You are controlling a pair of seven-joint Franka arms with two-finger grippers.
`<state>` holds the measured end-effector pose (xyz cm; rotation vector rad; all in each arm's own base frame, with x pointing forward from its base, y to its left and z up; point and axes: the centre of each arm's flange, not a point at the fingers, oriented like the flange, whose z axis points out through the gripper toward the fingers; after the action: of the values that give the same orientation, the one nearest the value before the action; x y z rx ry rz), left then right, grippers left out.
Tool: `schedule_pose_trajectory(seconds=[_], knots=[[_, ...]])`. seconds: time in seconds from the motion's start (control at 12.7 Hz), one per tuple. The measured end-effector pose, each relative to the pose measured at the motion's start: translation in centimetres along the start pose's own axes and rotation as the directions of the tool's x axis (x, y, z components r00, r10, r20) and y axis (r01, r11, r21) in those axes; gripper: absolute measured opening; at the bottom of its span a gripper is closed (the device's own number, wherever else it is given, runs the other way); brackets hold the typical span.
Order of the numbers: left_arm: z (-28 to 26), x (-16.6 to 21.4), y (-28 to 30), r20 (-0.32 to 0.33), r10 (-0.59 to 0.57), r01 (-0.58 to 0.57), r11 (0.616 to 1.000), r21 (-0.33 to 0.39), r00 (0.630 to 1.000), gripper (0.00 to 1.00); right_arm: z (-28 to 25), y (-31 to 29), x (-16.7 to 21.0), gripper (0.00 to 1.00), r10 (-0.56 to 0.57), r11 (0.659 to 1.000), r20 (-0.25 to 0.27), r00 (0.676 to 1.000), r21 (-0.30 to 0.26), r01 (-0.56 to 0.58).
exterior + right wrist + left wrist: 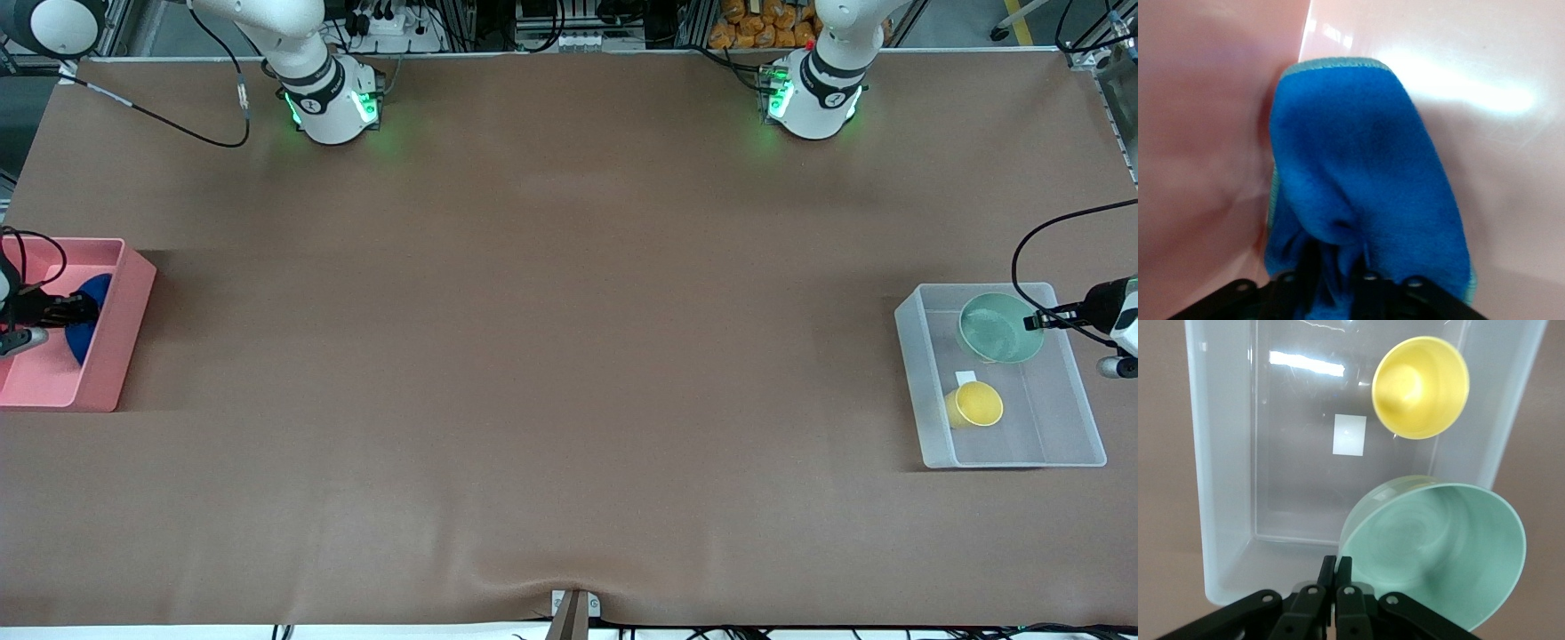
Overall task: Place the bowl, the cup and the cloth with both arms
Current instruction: 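Carry the bowl into the clear bin while the right gripper lowers the cloth, then release the bowl with the left gripper while the right gripper releases the cloth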
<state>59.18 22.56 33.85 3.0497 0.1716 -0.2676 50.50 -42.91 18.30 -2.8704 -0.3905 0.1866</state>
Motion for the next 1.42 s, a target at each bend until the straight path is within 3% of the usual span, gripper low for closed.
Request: schedule_pose_trajectory(seconds=[0.47,0.71,0.94,1.18,1.42], knots=[[3.8,0.7,-3.9,-0.021,0.049,-0.05,0.998,-0.023,0.999,0.03,0.8,0.4,-0.4,1.0,0.019,1.0,-0.016,1.0,0.016,-0.018],[5.6,0.7,-5.8,-0.025,0.05,-0.051,0.998,-0.032,0.998,0.03,0.5,0.5,-0.2,1.0,-0.006,1.0,-0.022,1.0,0.007,0.006],[7.1,1.2,-5.9,-0.031,0.051,-0.052,0.998,-0.038,0.998,0.03,-1.7,0.8,1.1,1.0,-0.073,0.997,-0.041,0.996,-0.038,0.072],[8.6,1.6,-6.0,-0.037,0.051,-0.053,0.998,-0.042,0.998,0.03,-4.6,-0.3,2.5,1.0,-0.127,0.991,-0.013,0.992,-0.055,0.126],[10.5,1.7,-5.9,-0.053,0.063,-0.064,0.998,-0.026,0.997,0.03,-10.4,-3.4,3.8,1.0,-0.155,0.985,0.047,0.987,-0.075,0.158]])
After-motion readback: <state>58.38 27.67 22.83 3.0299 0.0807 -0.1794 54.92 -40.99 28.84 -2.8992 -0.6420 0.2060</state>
